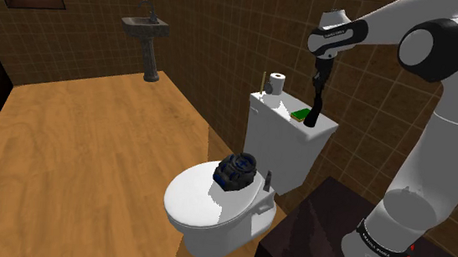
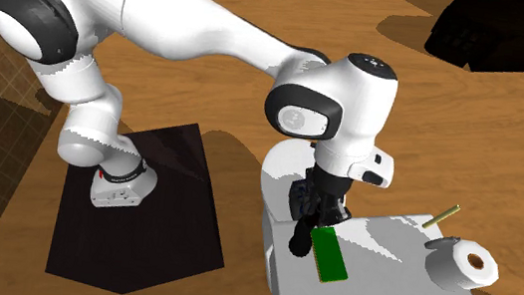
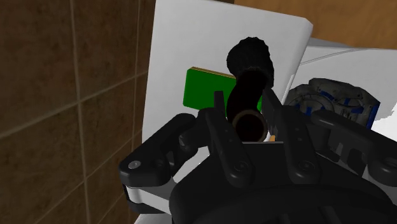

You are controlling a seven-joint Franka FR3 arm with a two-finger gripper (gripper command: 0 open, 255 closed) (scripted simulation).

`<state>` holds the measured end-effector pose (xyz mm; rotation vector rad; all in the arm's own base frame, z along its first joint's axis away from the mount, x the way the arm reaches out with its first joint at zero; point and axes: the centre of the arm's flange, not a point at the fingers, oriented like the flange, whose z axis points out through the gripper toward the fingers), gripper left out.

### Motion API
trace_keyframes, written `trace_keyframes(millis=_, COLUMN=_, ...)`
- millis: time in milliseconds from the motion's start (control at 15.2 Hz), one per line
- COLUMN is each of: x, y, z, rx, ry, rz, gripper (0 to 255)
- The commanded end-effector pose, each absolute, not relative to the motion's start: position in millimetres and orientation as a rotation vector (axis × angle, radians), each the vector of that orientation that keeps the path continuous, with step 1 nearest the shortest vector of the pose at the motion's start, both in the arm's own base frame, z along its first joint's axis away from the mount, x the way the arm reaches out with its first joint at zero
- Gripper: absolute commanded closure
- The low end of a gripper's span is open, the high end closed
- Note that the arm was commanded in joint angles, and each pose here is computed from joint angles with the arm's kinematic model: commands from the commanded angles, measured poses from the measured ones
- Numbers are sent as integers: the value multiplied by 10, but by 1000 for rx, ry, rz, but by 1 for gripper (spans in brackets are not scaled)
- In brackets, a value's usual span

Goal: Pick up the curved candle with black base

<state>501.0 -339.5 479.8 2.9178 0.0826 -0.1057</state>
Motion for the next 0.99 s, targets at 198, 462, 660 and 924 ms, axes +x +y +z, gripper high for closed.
trace_keyframes(millis=198, x=5002, y=-3392, z=4848, rx=2918, ry=83, rz=-108, gripper=255)
trace_keyframes(millis=462, x=5002, y=-3392, z=5059, rx=2918, ry=83, rz=-108, gripper=255)
trace_keyframes(millis=660, x=5002, y=-3392, z=5218, rx=2918, ry=83, rz=-108, gripper=255)
trace_keyframes(millis=924, x=5002, y=-3392, z=5429, rx=2918, ry=83, rz=-108, gripper=255)
